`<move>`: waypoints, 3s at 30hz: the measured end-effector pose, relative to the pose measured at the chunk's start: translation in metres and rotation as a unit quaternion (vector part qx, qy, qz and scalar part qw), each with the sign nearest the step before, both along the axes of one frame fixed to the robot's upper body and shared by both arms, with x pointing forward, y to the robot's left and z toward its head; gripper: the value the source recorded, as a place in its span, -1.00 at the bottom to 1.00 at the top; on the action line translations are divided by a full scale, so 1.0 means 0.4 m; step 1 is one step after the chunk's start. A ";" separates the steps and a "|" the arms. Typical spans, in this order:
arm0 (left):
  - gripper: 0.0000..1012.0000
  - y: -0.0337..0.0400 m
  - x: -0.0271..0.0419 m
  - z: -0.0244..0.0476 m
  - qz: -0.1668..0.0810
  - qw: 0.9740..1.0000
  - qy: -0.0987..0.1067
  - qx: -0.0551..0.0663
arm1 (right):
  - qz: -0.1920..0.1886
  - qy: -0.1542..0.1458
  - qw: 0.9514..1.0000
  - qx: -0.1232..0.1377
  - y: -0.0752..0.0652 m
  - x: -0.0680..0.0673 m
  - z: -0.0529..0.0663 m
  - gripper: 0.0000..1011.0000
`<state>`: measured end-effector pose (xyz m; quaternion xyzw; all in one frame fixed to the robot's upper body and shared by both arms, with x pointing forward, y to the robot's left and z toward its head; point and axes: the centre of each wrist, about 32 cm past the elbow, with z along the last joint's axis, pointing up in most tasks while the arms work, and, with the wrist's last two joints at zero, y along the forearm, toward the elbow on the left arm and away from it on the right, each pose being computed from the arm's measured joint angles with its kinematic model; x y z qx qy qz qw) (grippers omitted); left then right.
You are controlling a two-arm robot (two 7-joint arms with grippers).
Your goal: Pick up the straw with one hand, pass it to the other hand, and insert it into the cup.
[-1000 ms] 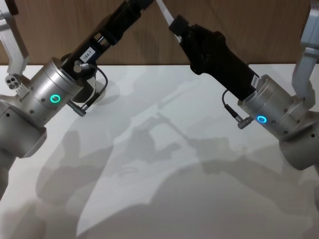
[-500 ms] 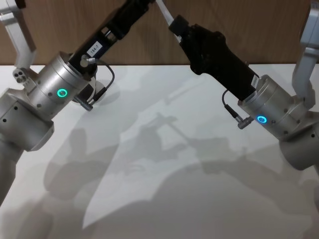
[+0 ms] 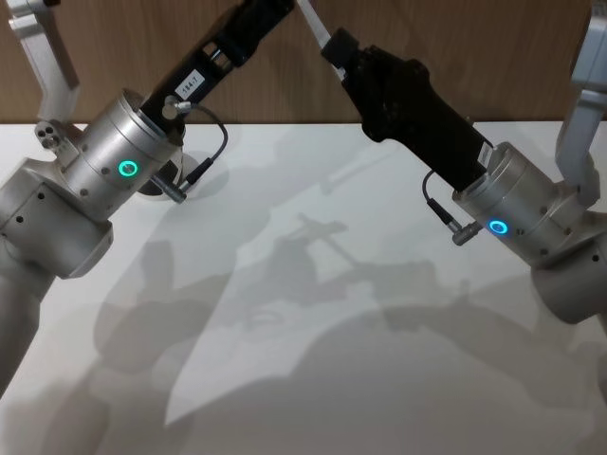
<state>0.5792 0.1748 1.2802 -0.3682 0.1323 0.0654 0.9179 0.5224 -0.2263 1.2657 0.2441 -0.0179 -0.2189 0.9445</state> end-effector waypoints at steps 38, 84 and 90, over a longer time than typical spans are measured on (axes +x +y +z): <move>-0.96 0.006 0.008 -0.001 0.017 1.000 0.007 -0.001 | 0.000 0.000 1.000 0.000 0.000 0.000 0.000 -0.99; -0.99 0.092 -0.051 0.041 0.203 0.972 -0.049 0.104 | 0.000 0.000 1.000 0.000 0.000 0.000 0.000 0.98; -0.99 0.112 -0.067 0.053 0.247 0.958 -0.063 0.130 | 0.000 0.000 1.000 0.000 0.000 0.000 0.000 0.98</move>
